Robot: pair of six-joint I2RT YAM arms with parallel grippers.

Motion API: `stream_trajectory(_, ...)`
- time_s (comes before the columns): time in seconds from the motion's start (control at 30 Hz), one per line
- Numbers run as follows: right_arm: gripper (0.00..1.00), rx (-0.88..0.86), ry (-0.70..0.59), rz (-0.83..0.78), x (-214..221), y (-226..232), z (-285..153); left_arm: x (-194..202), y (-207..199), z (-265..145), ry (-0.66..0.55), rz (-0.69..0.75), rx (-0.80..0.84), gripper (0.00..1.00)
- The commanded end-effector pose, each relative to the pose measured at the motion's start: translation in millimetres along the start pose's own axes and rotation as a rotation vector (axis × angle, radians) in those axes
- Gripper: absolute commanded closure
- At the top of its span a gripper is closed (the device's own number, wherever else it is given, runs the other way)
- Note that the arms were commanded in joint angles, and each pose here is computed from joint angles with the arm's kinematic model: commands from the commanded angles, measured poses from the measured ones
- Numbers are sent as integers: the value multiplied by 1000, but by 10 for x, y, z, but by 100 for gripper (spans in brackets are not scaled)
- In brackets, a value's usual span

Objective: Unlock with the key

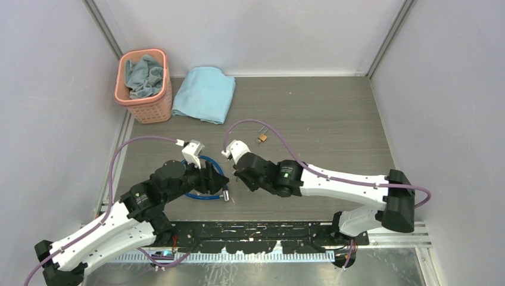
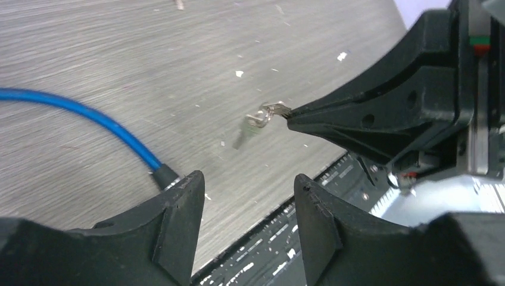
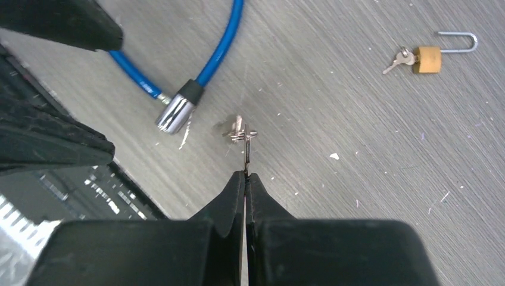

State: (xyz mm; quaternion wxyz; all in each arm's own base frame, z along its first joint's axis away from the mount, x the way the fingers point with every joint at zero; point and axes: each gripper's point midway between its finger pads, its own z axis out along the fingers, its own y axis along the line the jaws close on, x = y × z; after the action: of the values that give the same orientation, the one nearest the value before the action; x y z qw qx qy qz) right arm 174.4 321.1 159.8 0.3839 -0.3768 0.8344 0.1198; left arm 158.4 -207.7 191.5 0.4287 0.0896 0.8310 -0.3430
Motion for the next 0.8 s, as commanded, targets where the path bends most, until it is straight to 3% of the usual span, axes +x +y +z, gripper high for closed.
stream_trajectory(0.0, 99, -124, -94, -4, -292, 111, -429, -153, -493, -221, -40, 119, 280, 43)
stream_trajectory(0.17, 99, -324, -109, 11, -283, 352, -771, -162, -773, -419, -102, 164, 487, 43)
stream_trajectory(0.43, 99, -658, -105, -9, -209, 774, -1251, -129, -1109, -419, -88, 184, 688, 47)
stream_trajectory(0.77, 99, -748, -88, -25, -108, 846, -1430, 50, -1340, -493, 1, 212, 877, 51)
